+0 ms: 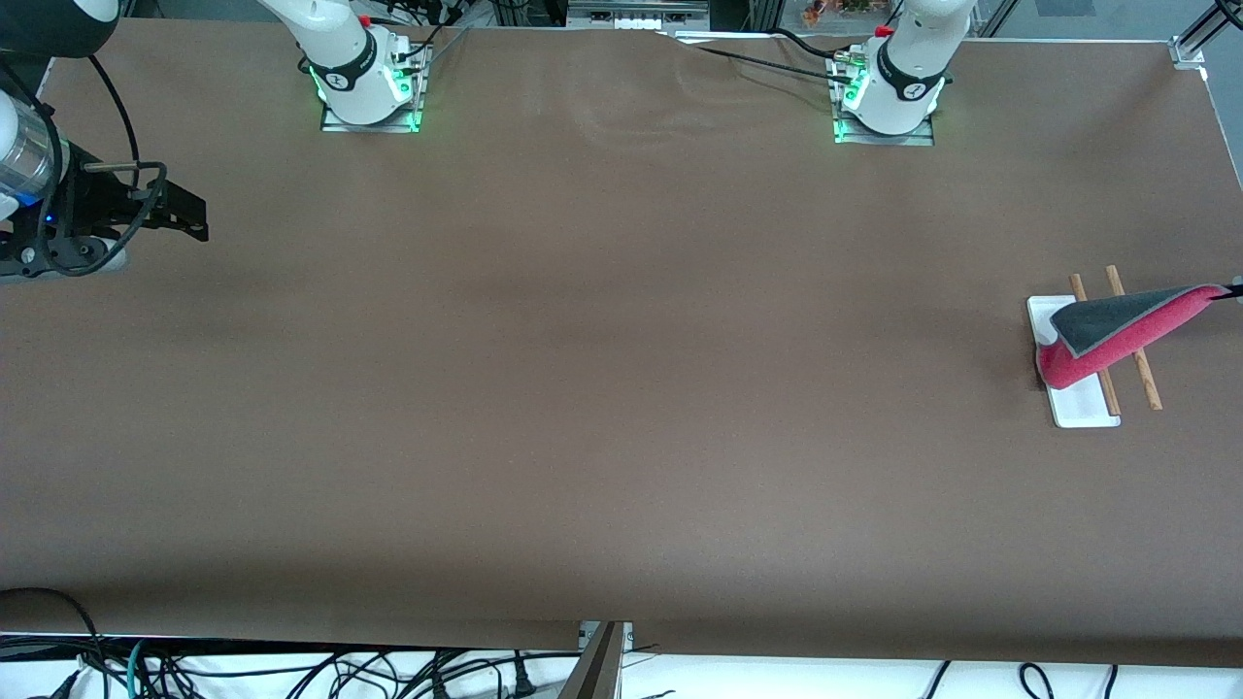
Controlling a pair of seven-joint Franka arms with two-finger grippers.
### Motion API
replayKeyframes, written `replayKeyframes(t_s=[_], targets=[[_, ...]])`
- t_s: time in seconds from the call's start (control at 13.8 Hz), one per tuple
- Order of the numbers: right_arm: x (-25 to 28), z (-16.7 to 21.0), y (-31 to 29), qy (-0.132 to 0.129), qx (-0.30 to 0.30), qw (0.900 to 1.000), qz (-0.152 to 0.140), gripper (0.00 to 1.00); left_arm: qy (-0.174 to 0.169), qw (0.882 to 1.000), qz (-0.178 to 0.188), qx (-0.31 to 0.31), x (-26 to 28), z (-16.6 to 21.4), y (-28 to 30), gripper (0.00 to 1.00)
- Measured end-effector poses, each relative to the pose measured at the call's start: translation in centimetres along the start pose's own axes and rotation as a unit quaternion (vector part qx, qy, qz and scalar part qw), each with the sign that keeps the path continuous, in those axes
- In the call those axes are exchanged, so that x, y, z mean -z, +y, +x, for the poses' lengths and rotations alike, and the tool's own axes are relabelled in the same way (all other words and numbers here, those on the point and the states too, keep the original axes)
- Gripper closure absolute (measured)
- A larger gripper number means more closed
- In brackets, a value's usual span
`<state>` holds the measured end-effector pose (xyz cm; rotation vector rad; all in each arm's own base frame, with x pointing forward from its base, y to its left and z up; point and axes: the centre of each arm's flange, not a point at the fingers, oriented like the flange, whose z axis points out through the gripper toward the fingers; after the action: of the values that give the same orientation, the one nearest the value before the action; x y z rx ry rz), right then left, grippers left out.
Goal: Pass towel and hang on rack
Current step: 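Carry the towel with the left gripper over the wooden dowel rack, then lower the towel onto the dowels and open the left gripper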
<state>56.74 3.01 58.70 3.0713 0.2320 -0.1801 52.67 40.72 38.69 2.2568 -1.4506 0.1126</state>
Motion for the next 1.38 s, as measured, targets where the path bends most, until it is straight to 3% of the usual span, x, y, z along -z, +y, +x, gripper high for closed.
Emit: replayKeyframes(t_s=[0.36, 1.23, 1.38], targets=[[1.1, 0.5, 0.1, 0.016, -0.001, 1.000, -0.001, 0.00, 0.010, 1.000, 0.015, 0.003, -0.6, -6.4, 0.4, 0.98], [0.7, 0.9, -0.4, 0.013, 0.003, 1.000, -0.001, 0.00, 0.016, 1.000, 0.021, -0.003, -5.3, -8.3, -2.7, 0.98], [0.7, 0.9, -0.4, 0.013, 0.003, 1.000, -0.001, 0.00, 0.018, 1.000, 0.019, -0.002, -6.4, -8.9, -3.2, 0.84]])
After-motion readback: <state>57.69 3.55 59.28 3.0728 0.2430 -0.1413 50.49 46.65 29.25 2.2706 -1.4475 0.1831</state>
